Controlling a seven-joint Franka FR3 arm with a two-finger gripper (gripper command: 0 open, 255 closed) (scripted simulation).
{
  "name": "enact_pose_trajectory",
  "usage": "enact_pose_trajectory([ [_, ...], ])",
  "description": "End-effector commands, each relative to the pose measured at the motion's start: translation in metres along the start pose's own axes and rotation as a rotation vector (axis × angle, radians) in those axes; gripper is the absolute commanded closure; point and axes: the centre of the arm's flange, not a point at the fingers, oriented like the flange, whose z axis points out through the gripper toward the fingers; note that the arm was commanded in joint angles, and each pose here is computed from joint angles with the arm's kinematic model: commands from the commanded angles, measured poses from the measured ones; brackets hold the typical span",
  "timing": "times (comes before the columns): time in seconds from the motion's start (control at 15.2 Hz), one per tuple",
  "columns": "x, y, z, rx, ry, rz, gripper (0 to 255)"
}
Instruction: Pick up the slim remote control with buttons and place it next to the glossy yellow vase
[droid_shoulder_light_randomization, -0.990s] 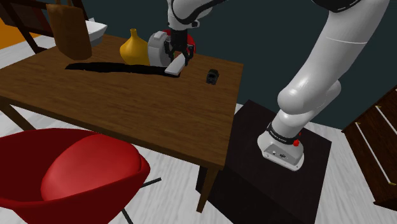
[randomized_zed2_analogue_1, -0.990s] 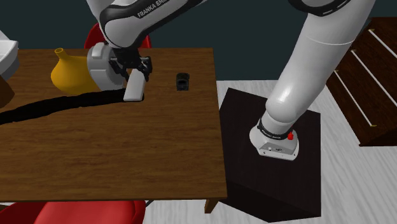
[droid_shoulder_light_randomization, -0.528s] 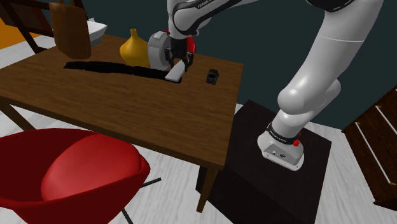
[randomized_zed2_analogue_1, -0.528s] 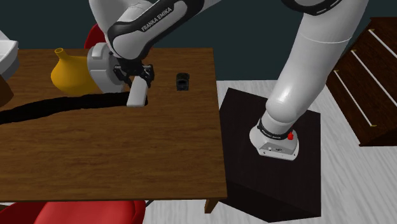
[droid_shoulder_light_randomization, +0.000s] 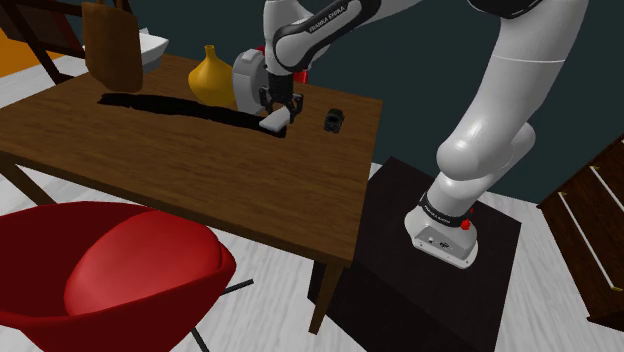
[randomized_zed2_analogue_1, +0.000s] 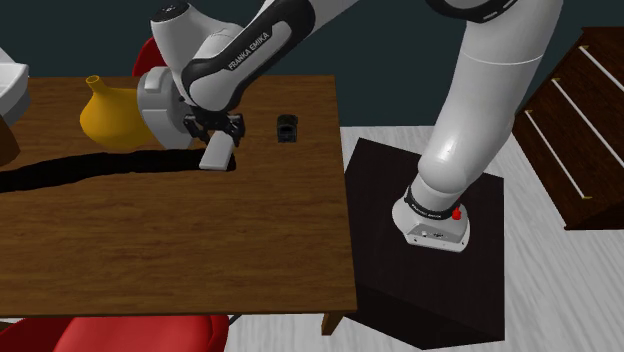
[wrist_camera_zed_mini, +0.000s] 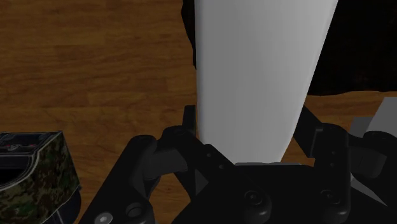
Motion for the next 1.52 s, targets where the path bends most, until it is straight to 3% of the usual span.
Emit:
enact_pose_trajectory([
  [0.0,-0.001,0.002,0.006,-0.007,-0.003,-0.002,255],
  [0.4,-0.001,0.002,0.006,-0.007,-0.003,-0.002,255],
  [0.46,-0.001,0.002,0.007,-0.007,-0.004,-0.002,0],
  [0.79,-0.001,0.002,0.006,-0.007,-0.003,-0.002,0],
  [1.06,-0.001,0.001,-0.044,-0.007,-0.003,-0.002,0],
  [1.45,-0.001,0.001,-0.044,-0.007,-0.003,-0.002,0],
])
